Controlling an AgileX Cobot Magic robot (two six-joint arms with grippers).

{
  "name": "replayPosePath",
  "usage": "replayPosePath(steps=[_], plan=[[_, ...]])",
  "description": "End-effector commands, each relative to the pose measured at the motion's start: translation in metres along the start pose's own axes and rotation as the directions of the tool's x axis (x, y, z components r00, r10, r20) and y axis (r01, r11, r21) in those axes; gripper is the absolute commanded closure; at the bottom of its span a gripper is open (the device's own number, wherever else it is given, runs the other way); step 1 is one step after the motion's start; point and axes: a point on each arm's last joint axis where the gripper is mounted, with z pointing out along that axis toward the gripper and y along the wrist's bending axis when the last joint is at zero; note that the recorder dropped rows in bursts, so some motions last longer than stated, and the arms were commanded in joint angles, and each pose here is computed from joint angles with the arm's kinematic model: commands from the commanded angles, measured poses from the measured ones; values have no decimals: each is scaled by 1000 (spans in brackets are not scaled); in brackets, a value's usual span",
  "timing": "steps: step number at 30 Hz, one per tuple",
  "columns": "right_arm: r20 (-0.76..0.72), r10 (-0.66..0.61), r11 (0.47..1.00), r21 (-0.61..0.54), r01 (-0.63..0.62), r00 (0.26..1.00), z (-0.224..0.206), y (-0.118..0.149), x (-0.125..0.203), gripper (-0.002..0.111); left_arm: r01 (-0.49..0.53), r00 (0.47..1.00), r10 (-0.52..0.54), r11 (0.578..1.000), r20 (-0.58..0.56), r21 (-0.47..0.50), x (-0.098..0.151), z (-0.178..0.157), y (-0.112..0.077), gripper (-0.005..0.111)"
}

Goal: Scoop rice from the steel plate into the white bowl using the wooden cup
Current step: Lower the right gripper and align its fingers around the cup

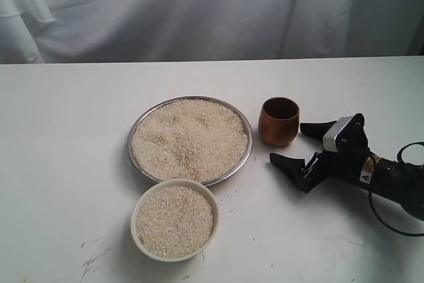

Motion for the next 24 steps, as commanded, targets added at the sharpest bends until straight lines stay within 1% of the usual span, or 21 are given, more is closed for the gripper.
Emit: replayPosePath(steps=[1, 4, 6, 14, 21, 24], plan=[[12, 65, 998, 14, -65, 998, 3, -6, -2, 13, 4, 1000, -4, 1000, 7, 2, 1, 0, 0, 107], [18, 148, 988, 30, -149, 989, 3, -8, -2, 13, 4, 1000, -4, 1000, 7, 2, 1, 0, 0, 107], [19, 173, 984, 30, -173, 985, 3, -8, -2, 13, 4, 1000, -4, 1000, 7, 2, 1, 0, 0, 107], [20, 222, 974, 29, -223, 975, 3, -8, -2, 13, 4, 1000, -4, 1000, 7, 2, 1, 0, 0, 107], [21, 225, 974, 31, -226, 974, 3, -9, -2, 13, 4, 1000, -4, 1000, 7, 2, 1, 0, 0, 107], [26, 227, 972, 49, -228, 973, 3, -10, -2, 13, 4, 1000, -4, 1000, 7, 2, 1, 0, 0, 107]])
